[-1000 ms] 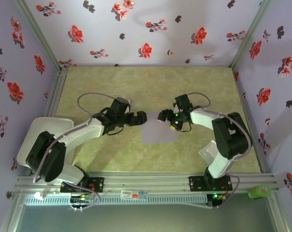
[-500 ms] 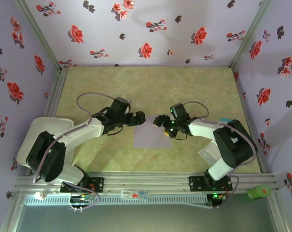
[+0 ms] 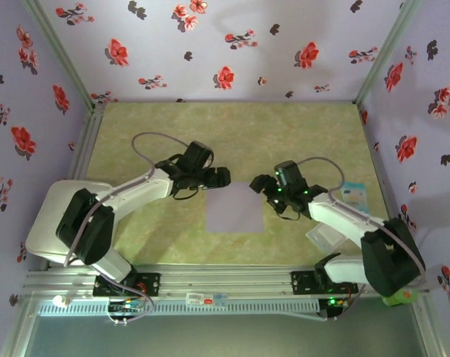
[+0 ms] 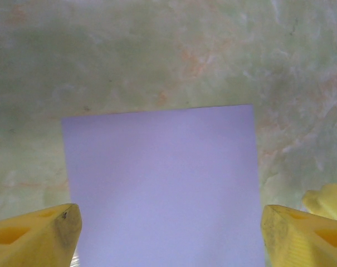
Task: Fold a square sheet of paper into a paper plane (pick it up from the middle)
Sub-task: Move the square sheet of paper to the center of the table.
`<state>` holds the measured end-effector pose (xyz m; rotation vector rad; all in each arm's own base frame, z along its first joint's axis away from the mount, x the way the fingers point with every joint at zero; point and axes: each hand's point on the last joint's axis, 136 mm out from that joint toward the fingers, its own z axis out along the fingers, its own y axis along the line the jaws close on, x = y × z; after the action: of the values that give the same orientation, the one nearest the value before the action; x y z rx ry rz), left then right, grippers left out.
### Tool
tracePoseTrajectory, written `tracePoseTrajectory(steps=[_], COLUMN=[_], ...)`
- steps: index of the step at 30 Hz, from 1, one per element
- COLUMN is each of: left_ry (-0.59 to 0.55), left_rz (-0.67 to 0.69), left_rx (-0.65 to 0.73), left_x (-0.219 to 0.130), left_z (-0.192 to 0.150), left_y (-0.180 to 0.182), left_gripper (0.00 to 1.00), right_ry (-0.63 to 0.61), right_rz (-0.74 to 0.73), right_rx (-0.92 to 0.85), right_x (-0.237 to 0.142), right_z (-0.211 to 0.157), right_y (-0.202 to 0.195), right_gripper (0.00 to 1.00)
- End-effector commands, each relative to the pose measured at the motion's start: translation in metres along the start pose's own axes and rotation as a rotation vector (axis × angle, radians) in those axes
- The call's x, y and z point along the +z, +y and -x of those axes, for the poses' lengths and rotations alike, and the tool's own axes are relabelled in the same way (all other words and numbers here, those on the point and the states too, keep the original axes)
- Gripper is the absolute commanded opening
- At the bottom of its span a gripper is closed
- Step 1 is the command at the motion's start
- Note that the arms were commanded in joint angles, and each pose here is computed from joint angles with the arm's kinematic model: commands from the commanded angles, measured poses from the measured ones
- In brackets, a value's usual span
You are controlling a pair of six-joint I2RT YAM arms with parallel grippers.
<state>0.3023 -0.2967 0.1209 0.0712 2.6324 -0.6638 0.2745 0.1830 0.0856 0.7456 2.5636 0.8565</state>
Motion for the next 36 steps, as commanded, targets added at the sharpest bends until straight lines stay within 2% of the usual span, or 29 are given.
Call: tracePoseTrajectory(steps=[1,7,10,14,23,31,34,36], left_ry=[0.078,0.182,0.243,0.272,0.320,0.338,0.347,0.352], left_rz=[0.103,0.198,0.281,0.394,0.452,0.417,0.430,0.443], left_rx=[-0.031,0.049,0.073,0.103,0.082,0.063,0.058,0.053], left_x=[0.009,0.034,0.050,0.057,0.070,0.076,0.079,0.080], left_z=[-0.016,-0.035,-0.046,-0.055,-0.070,-0.073,-0.077,-0.079], left_y=[-0.003,-0.039,-0.040,-0.032,-0.013,-0.020,-0.016,-0.013], left_gripper=[0.84,0.85,0.84,0.85,0.85,0.85,0.86,0.86], right_ry=[-0.073,-0.146,-0.160,-0.147,-0.173,-0.175,-0.167,-0.142], right_rz=[-0.147,-0.147,-0.136,-0.134,-0.168,-0.172,-0.157,-0.086], right_rx=[0.039,0.078,0.059,0.035,0.022,0.021,0.016,-0.032], right_x=[-0.016,-0.039,-0.045,-0.048,-0.051,-0.050,-0.049,-0.045], right_z=[0.016,0.030,0.033,0.033,0.037,0.038,0.037,0.035], right_y=[-0.045,-0.062,-0.059,-0.054,-0.060,-0.059,-0.057,-0.043], right_gripper=[0.83,0.86,0.88,0.89,0.92,0.92,0.93,0.94])
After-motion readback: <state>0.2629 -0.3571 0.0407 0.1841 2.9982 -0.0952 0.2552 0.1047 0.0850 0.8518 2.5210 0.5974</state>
